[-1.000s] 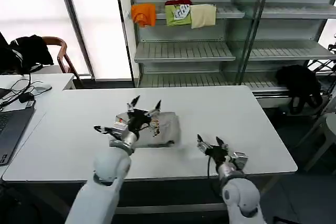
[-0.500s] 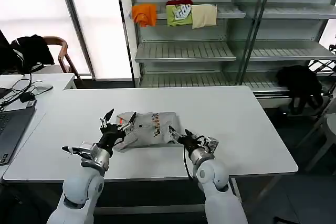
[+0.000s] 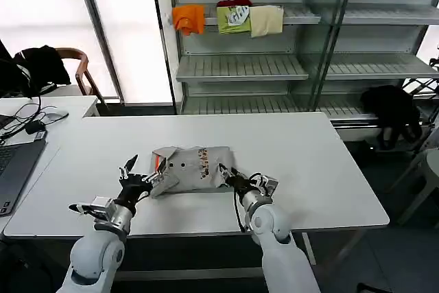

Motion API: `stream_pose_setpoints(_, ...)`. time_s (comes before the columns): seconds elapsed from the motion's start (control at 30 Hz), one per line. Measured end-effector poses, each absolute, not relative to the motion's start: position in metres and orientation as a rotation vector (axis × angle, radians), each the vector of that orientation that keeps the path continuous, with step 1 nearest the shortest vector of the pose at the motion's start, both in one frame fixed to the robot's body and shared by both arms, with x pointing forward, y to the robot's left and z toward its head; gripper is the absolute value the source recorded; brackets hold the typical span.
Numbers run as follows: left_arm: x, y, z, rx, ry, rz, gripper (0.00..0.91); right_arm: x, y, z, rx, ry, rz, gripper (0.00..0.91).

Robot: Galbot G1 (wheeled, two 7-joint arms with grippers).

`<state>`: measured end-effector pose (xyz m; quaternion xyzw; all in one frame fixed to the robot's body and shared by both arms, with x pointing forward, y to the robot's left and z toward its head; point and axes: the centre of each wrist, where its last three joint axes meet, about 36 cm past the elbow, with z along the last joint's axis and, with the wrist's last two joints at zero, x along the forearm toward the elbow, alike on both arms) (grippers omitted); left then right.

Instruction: Fold and organize the clothes.

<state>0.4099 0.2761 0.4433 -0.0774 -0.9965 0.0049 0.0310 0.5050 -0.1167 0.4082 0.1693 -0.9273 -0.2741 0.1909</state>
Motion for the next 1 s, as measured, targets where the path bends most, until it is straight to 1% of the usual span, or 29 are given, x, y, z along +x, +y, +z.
stream_pose_setpoints(0.4,0.408,0.28,0.439,-0.221,-3.059,0.028,0.907,0.502,-0.122,0.418,0.456,-2.61,-0.794,0.0)
stream_pose_setpoints(0.83,0.41,0.27,0.437,-0.242,-3.042,0.064,0.907,0.496,-0.157,0.437,0.37,-2.632,-0.842,0.0)
stream_pose_setpoints(0.87,0.41,0.269,0.437,-0.243,-3.039,0.065,0.907,0.495,-0.158,0.437,0.364,-2.63,-0.842,0.655)
stream_pose_setpoints(0.9,0.41,0.268,0.437,-0.245,-3.037,0.066,0.907,0.494,-0.159,0.437,0.358,-2.629,-0.839,0.907)
stream_pose_setpoints(1.0,0.409,0.267,0.437,-0.246,-3.031,0.065,0.907,0.49,-0.171,0.435,0.333,-2.641,-0.789,0.907)
